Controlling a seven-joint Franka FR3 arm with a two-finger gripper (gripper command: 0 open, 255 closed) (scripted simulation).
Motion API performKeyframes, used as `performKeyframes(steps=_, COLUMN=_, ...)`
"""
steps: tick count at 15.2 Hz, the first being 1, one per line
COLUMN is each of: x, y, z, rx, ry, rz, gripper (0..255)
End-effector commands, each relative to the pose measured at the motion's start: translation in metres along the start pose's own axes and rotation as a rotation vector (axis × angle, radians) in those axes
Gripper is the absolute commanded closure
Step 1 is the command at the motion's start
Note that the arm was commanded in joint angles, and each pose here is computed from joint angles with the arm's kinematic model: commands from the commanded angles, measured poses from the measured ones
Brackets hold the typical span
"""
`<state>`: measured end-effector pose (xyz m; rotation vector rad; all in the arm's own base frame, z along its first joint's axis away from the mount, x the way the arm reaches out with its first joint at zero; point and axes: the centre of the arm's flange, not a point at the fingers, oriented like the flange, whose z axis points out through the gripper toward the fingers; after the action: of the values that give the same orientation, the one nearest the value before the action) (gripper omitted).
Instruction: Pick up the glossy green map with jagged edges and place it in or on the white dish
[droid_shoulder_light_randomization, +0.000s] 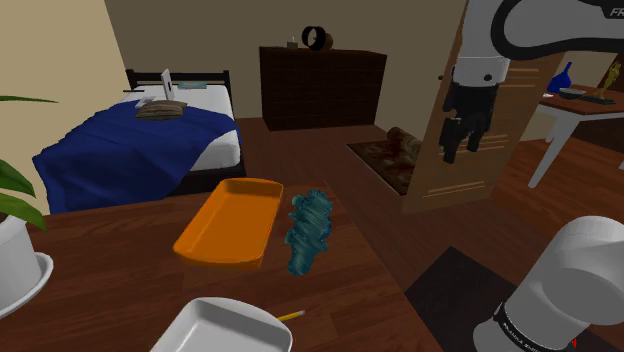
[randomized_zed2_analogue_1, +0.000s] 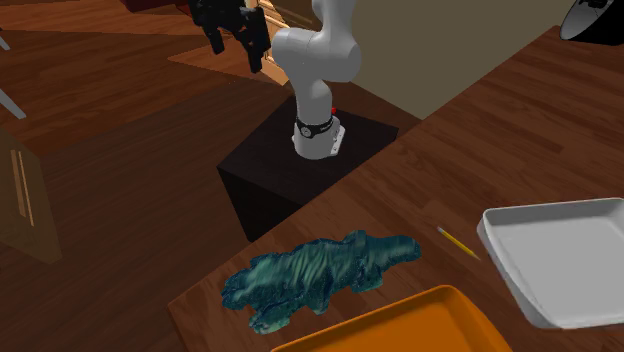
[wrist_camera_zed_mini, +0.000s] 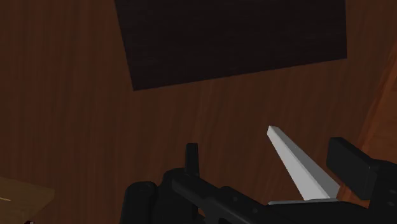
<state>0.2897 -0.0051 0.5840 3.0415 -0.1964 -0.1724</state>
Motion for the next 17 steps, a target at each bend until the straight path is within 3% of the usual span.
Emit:
performKeyframes(steps=1, x=0.000, y=0.000, z=0.000, rx=0.000, ry=0.000, rz=0.000, gripper=0)
performKeyframes(steps=17, x=-0.003, y=-0.178, z=0.073, rx=0.135, ry=0.040, rz=0.372, gripper=0)
